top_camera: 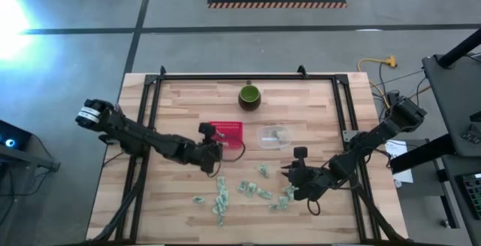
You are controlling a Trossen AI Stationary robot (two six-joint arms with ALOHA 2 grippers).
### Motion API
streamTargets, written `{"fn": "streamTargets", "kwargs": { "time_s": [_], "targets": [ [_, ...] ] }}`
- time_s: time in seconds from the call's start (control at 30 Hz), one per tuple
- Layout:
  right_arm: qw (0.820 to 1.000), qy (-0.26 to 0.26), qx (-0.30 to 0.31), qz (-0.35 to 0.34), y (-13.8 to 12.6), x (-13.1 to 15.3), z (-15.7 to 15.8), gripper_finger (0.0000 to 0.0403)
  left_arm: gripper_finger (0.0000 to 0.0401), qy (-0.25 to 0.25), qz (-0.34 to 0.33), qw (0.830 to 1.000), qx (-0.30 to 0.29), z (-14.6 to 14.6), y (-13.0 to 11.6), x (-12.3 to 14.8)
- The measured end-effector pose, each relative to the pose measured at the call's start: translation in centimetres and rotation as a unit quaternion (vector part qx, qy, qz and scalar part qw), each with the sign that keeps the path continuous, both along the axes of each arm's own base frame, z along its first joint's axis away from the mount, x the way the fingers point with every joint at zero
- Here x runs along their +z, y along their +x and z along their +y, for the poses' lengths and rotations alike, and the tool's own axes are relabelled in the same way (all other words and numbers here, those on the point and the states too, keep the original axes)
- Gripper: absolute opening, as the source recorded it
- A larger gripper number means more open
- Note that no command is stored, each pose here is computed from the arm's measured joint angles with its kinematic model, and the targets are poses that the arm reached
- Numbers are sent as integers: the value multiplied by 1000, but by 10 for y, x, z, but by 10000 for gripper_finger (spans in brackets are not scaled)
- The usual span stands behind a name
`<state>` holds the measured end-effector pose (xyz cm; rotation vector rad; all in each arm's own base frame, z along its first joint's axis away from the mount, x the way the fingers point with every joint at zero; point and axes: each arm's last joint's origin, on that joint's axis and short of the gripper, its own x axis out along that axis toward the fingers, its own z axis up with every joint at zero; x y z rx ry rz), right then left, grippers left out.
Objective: Pick and place items into bin
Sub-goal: Put the stevia packet into the red bin, then put the stevia packet into the transparent bin
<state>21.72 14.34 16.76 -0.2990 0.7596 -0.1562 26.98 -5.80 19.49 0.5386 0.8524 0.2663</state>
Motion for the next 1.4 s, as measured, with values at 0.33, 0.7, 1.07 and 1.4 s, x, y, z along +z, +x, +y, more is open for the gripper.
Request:
{"fn": "streamTargets", "kwargs": {
  "time_s": [0.33,0.7,1.07,1.4],
  "targets": [
    [1000,1,-1,0,0,0,0,71,1,-46,1,998,49,45,3,3],
    [1000,1,-1,-1,0,-1,0,72,6,-61,5,997,54,48,4,-1],
    [1000,16,0,-18,3,1,2,75,102,-61,5,997,54,48,4,-1],
    [998,53,27,-25,14,-7,10,78,123,-76,-12,995,60,42,2,9]
  ]
}}
